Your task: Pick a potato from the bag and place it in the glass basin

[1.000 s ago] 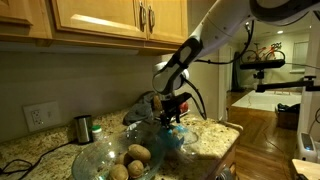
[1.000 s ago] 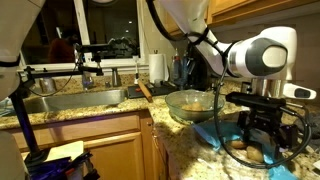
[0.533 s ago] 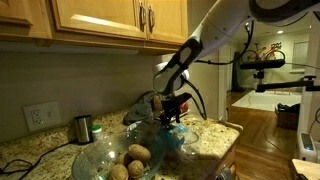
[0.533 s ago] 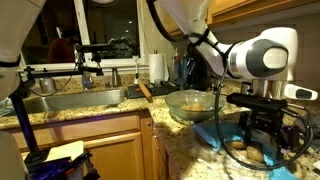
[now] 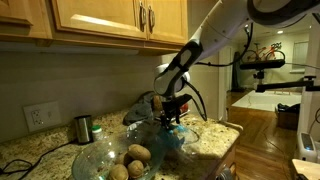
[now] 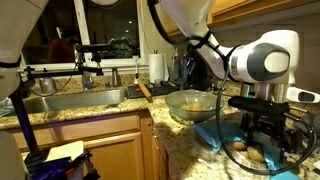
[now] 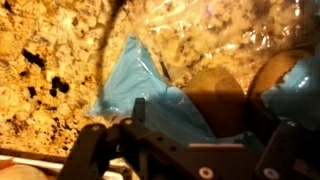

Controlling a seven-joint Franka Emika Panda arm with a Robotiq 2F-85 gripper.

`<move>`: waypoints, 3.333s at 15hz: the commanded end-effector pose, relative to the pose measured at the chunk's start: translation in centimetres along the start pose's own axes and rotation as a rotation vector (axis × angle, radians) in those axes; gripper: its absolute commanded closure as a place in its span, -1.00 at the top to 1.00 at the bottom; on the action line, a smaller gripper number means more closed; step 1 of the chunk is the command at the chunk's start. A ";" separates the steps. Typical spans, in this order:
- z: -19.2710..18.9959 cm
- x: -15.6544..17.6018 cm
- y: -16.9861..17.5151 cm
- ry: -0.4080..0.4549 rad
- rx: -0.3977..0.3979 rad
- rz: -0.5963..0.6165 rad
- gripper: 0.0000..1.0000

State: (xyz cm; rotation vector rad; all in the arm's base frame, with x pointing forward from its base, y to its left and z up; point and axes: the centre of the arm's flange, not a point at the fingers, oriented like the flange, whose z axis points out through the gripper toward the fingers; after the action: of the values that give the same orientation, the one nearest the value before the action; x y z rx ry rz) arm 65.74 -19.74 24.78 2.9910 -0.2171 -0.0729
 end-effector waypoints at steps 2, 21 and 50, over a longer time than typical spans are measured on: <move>0.8 0.0 0.2 0.016 -0.012 0.008 1.00; 1.0 -0.1 0.6 0.014 0.007 -0.001 1.00; 0.3 -0.4 2.1 0.001 0.184 -0.030 0.26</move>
State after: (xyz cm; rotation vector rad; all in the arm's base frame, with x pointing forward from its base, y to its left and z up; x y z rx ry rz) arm 65.18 -21.36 24.33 3.1481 -0.1959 -0.0555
